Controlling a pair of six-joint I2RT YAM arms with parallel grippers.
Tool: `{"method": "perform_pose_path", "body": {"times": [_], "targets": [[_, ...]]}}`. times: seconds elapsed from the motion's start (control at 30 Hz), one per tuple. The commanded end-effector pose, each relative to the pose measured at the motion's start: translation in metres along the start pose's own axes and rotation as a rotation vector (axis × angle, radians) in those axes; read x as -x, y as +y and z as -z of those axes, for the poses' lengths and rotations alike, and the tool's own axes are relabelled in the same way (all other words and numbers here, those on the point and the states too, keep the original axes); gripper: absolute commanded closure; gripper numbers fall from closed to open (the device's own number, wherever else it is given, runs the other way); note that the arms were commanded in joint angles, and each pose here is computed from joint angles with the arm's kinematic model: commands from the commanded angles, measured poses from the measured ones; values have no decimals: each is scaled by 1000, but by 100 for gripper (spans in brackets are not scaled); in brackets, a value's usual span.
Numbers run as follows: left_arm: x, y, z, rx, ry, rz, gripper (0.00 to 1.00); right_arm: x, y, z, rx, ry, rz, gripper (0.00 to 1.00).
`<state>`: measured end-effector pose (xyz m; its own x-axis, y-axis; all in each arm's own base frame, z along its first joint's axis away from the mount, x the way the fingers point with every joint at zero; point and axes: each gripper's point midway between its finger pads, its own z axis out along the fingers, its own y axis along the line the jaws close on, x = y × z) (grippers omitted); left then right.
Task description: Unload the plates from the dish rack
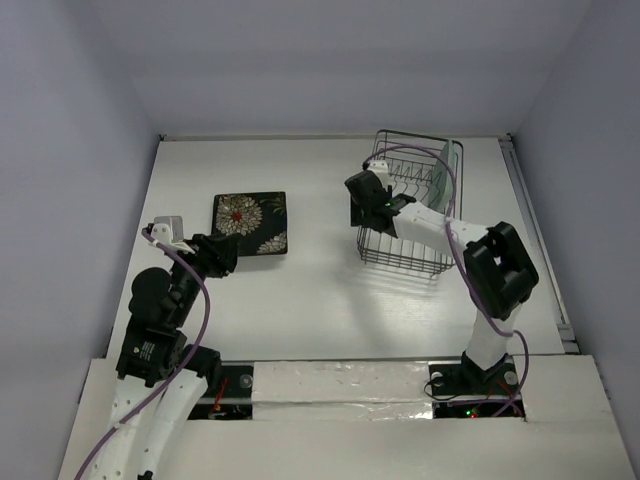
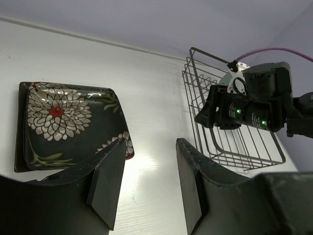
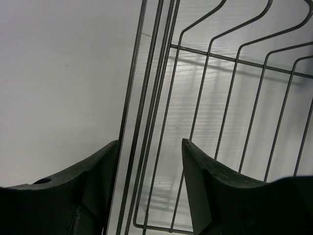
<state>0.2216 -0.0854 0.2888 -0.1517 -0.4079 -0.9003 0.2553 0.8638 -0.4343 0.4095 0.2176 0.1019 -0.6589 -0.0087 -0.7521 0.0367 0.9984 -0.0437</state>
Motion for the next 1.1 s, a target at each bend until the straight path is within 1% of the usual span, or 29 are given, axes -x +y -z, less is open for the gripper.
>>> {"method": "perform_pose_path", "body": {"times": [0.0,0.27,0.3,0.4,0.43,0.5,0.53,0.57,0.63,0.67,0.7,0.77,0.8,0.83,0.87,0.9,0.93,0.97,1.0,1.03,1.07], "targets": [[8,-4,0,-15,-30,6,58,16,-34,9,-52,-41,-46,42],[7,-4,0,-18,-27,6,58,-3,-81,12,-123,-37,-106,43],[7,-4,-1,-19,-25,6,58,-2,-78,13,-102,-44,-113,42],[7,-4,-1,-16,-25,8,58,2,-82,18,-94,-46,-119,29],[7,-4,-1,-16,-26,8,58,9,-80,24,-78,-56,-118,21],[7,-4,-1,-16,-25,8,58,19,-71,35,-10,-70,-124,15],[7,-4,-1,-16,-26,8,58,24,-69,41,15,-83,-127,9],[7,-4,-1,-15,-27,8,58,37,-69,55,46,-119,-141,7],[8,-4,0,-17,-31,8,58,52,-63,73,108,-152,-144,5],[10,-3,1,-10,-38,8,58,68,-64,90,135,-196,-162,5],[9,-2,1,-10,-38,8,57,76,-65,98,147,-218,-167,5],[10,-3,1,-14,-39,6,56,95,-74,113,154,-273,-187,12],[10,-3,2,-16,-42,6,55,108,-86,121,147,-310,-215,20],[11,-4,2,-19,-45,7,54,120,-93,127,147,-338,-232,44],[10,-5,2,-22,-42,7,53,126,-103,127,131,-350,-248,63],[9,-5,2,-27,-40,7,53,133,-114,125,105,-364,-261,79],[10,-8,2,-39,-37,7,53,144,-139,118,47,-370,-296,97],[10,-9,3,-44,-38,5,52,145,-150,112,16,-356,-301,100],[9,-9,3,-50,-37,3,52,149,-162,105,-20,-354,-313,100],[9,-10,3,-56,-37,3,52,153,-185,90,-81,-344,-340,100],[9,-11,4,-61,-38,2,52,151,-195,82,-111,-321,-348,100]]}}
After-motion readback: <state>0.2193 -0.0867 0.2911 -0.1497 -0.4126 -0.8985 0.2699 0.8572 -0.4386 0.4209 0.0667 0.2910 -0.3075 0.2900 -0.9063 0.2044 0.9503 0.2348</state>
